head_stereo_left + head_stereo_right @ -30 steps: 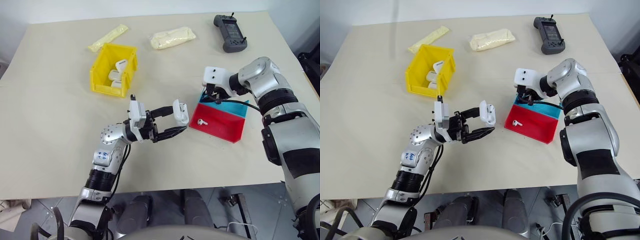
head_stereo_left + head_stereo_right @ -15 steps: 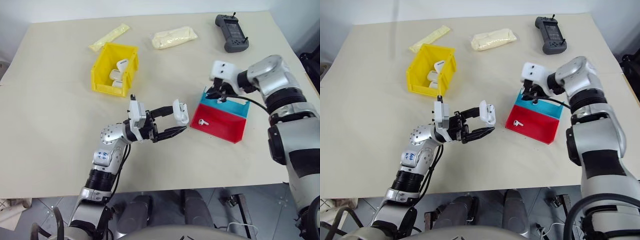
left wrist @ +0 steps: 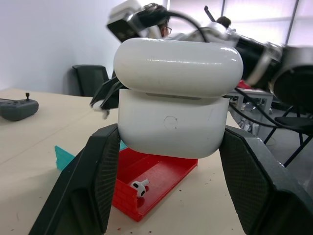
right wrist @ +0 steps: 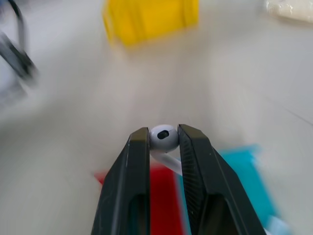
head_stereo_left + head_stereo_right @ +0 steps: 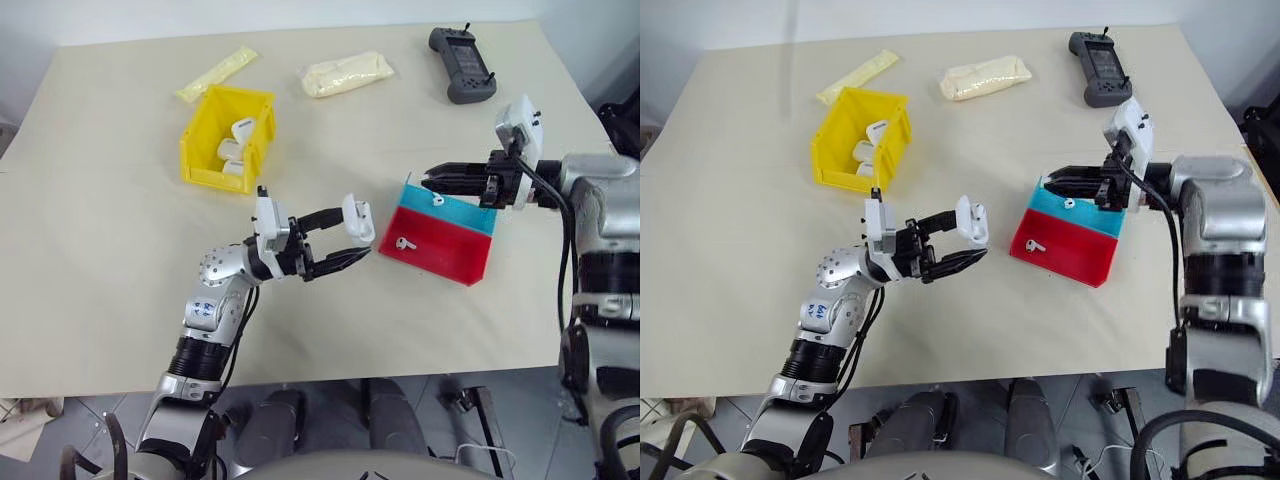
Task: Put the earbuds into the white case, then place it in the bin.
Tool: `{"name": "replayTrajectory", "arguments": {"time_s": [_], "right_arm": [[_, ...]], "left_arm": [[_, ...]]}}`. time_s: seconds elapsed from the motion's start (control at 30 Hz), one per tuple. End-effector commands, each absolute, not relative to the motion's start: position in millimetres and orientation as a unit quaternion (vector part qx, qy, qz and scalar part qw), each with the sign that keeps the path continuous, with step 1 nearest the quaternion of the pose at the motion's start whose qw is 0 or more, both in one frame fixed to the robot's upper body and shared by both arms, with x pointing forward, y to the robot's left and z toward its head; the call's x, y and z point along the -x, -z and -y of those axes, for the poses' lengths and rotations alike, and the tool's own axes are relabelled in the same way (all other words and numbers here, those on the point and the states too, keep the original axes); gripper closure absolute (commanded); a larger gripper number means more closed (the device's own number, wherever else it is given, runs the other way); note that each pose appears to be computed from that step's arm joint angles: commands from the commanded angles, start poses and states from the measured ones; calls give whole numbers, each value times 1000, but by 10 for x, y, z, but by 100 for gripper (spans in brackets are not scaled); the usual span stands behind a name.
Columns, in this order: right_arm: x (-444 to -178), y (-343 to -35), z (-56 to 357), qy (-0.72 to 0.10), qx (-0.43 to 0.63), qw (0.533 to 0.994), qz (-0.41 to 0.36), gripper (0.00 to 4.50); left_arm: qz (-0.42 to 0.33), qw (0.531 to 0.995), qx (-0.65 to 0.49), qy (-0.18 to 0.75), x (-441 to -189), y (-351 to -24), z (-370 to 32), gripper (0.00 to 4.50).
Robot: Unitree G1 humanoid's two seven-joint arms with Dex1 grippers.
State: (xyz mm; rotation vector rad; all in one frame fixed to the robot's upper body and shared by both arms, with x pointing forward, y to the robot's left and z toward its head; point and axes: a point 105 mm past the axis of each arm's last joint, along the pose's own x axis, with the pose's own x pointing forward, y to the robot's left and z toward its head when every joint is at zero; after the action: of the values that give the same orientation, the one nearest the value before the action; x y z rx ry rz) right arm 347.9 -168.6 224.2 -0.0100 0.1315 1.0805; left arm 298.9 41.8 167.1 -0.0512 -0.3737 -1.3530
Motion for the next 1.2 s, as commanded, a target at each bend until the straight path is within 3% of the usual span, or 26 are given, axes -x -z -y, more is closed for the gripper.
{"name": "replayTrajectory", "arguments": {"time_s": [0.03, 0.13, 0.53, 1.2], "right_arm": [[-3278, -2386, 1558, -514, -71, 855, -24, 404], [-3154, -2375, 1436, -519, -148, 842, -30, 404], [-2688, -2404, 1073, -575, -277, 769, -30, 404], [-2738, -2165, 959, -533, -342, 772, -56, 404]], "left_arm": [[185, 761, 13, 621, -2986, -1758, -421, 178], [184, 765, 7, 617, -3011, -1765, -425, 178], [180, 771, -10, 611, -3129, -1812, -383, 178], [189, 764, -3, 616, -3111, -1844, -345, 178]]}}
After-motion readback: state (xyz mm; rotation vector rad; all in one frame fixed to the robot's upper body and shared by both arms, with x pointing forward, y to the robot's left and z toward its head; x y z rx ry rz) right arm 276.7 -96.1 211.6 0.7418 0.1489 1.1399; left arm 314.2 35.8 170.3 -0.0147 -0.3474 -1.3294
